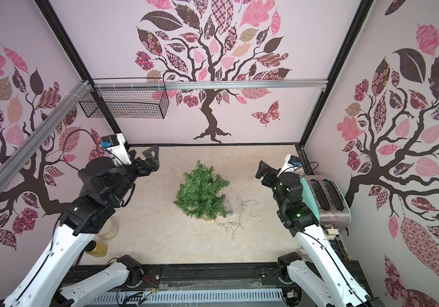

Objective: Remove string lights from the small christmas tree
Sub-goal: Place the light string at the center of the board, then reset both arms

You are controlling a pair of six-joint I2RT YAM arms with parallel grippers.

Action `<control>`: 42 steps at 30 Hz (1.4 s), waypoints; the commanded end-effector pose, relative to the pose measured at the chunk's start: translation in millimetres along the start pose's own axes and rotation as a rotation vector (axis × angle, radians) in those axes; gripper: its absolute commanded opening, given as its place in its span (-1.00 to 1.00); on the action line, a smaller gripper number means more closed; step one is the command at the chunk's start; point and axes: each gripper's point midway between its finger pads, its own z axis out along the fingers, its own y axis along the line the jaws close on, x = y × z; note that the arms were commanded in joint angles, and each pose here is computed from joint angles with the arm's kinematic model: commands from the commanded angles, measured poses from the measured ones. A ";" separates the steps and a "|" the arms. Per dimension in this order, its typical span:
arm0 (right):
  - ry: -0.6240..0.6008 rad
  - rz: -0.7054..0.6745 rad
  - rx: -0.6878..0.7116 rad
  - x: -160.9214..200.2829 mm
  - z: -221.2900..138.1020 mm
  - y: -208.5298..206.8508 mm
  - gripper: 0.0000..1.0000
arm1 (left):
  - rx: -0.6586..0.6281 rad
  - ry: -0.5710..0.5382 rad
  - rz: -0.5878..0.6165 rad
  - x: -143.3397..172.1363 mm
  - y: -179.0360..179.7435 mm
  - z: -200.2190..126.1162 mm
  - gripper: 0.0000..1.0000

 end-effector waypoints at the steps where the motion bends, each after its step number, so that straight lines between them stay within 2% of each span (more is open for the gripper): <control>1: -0.005 -0.017 -0.049 -4.6 4.3 11.4 1.00 | 0.020 -0.080 -0.064 -10.9 0.3 -2.8 0.96; 7: 0.076 -0.051 -0.020 12.2 31.3 11.2 0.99 | -0.200 -0.221 0.013 -3.3 46.3 17.5 0.96; 10: 0.099 -0.060 0.004 17.6 39.7 7.9 0.99 | -0.299 -0.186 0.038 19.4 87.1 40.1 0.96; 13: 0.109 -0.071 0.014 23.0 43.0 4.5 1.00 | -0.426 -0.170 -0.006 49.4 150.3 53.7 0.96; 14: 0.111 -0.074 0.022 24.9 43.5 2.2 1.00 | -0.452 -0.203 0.006 54.4 164.8 54.6 0.95; 16: 0.094 -0.080 0.045 24.6 42.8 -3.6 0.99 | -0.515 -0.225 0.104 73.7 186.1 57.0 0.94; 19: 0.072 -0.097 0.069 23.9 41.7 -10.1 0.99 | -0.617 -0.090 0.292 120.5 217.5 70.7 0.94; 21: 0.064 -0.097 0.082 23.6 41.1 -13.1 1.00 | -0.659 -0.002 0.357 151.2 236.1 75.8 0.94; 23: 0.057 -0.100 0.084 23.5 41.0 -14.3 0.99 | -0.653 0.030 0.360 176.9 246.5 78.7 0.96; 24: 0.056 -0.101 0.084 23.8 41.3 -14.4 0.99 | -0.627 0.039 0.389 180.2 245.0 83.8 0.95; 25: 0.052 -0.100 0.083 23.4 41.4 -14.4 0.99 | -0.613 0.119 0.417 191.1 244.3 89.2 0.91; 29: 0.059 -0.101 0.094 28.3 43.9 -18.0 1.00 | -0.566 0.158 0.416 195.1 241.6 97.6 0.88; 33: 0.068 -0.109 0.107 32.5 47.1 -21.4 0.99 | -0.585 0.216 0.293 215.4 253.4 97.5 0.87; 36: 0.079 -0.108 0.105 36.1 49.8 -21.4 1.00 | -0.545 0.079 0.249 207.4 249.9 95.9 0.85; 40: 0.082 -0.116 0.108 41.9 53.1 -24.8 0.99 | -0.486 0.039 0.250 231.1 250.0 93.2 0.85; 42: 0.068 -0.121 0.099 42.9 53.8 -25.0 1.00 | -0.500 0.018 0.251 234.2 254.4 96.4 0.82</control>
